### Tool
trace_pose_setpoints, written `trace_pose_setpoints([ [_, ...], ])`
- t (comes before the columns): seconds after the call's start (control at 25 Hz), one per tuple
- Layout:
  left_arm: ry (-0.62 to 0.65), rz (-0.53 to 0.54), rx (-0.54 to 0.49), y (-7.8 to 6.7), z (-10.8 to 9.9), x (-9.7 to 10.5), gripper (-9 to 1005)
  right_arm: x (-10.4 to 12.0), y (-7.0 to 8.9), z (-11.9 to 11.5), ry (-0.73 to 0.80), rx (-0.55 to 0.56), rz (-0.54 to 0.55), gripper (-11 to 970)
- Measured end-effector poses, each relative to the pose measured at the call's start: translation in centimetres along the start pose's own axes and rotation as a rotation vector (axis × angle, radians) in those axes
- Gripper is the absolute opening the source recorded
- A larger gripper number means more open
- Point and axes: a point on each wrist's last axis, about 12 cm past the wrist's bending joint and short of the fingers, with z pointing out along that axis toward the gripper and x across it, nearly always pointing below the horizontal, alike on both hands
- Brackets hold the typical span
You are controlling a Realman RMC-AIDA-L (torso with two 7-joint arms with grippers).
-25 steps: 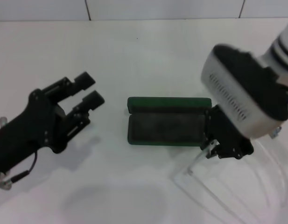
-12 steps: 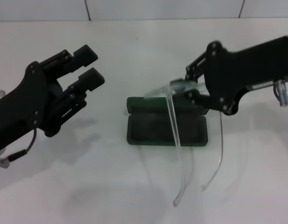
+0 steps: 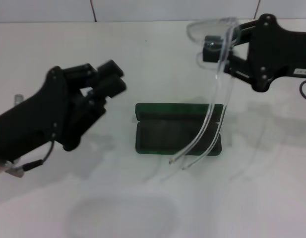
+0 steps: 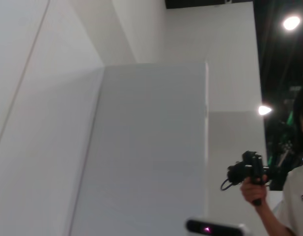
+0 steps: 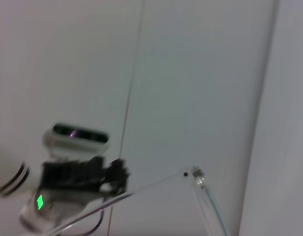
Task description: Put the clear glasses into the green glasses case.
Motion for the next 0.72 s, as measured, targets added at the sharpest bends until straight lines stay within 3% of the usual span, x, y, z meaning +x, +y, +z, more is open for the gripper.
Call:
trace_pose_setpoints([
  [0.28,-0.015,-0.027,0.105,-0.3,2.0,0.4,176,2.2,-0.2,0.3,-0.148,0.019,0.084,117],
  [0.48,-0.007,-0.048,0.154,0.0,3.1,0.6,148,3.7,-0.5,3.0,-0.187,-0.05,0.163,117],
  [0.72,0.002,-0.057,0.172,-0.1,3.5,0.9,131,4.9,0.4,6.2,-0.202,-0.121,0.188,117],
])
